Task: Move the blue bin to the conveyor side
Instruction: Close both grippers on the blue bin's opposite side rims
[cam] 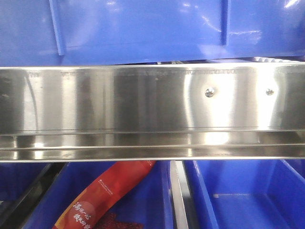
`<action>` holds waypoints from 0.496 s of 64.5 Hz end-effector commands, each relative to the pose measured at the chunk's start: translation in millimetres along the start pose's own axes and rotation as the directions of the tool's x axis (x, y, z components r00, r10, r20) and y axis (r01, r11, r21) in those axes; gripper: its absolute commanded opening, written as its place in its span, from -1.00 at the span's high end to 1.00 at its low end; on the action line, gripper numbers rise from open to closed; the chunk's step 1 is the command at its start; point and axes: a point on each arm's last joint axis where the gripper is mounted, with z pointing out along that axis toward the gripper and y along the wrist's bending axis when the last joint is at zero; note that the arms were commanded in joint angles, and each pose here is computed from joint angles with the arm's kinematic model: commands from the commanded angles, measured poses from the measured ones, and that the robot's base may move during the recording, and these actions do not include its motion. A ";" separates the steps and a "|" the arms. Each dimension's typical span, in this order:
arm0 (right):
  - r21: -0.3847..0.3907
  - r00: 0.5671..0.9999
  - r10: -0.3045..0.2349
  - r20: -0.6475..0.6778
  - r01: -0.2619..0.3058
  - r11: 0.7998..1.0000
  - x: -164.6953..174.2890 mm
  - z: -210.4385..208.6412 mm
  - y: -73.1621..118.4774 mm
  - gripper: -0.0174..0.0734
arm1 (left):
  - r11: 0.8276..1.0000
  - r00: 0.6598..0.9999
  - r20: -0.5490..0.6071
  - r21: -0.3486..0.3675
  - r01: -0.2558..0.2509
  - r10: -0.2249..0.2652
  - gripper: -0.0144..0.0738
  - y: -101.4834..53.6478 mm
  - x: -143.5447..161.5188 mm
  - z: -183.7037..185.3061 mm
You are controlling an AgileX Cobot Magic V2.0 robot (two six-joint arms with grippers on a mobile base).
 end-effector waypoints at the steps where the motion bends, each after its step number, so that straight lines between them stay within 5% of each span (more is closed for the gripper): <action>1: 0.012 1.000 -0.004 0.011 0.004 1.000 -7.5 8.6 -2.4 -0.64 | 0.999 0.999 0.004 -0.032 0.038 -0.038 -0.63 5.8 -5.0 5.7; 13: 0.033 1.000 -0.013 0.020 0.012 0.999 -19.1 24.0 -7.0 -0.64 | 0.994 0.995 -0.008 -0.026 0.104 -0.104 -0.63 15.2 -12.1 20.5; 32: 0.092 0.999 -0.026 -0.029 0.029 0.995 -18.7 48.2 -16.3 -0.64 | 0.995 0.993 -0.071 -0.028 0.095 -0.096 -0.63 12.2 -11.9 56.8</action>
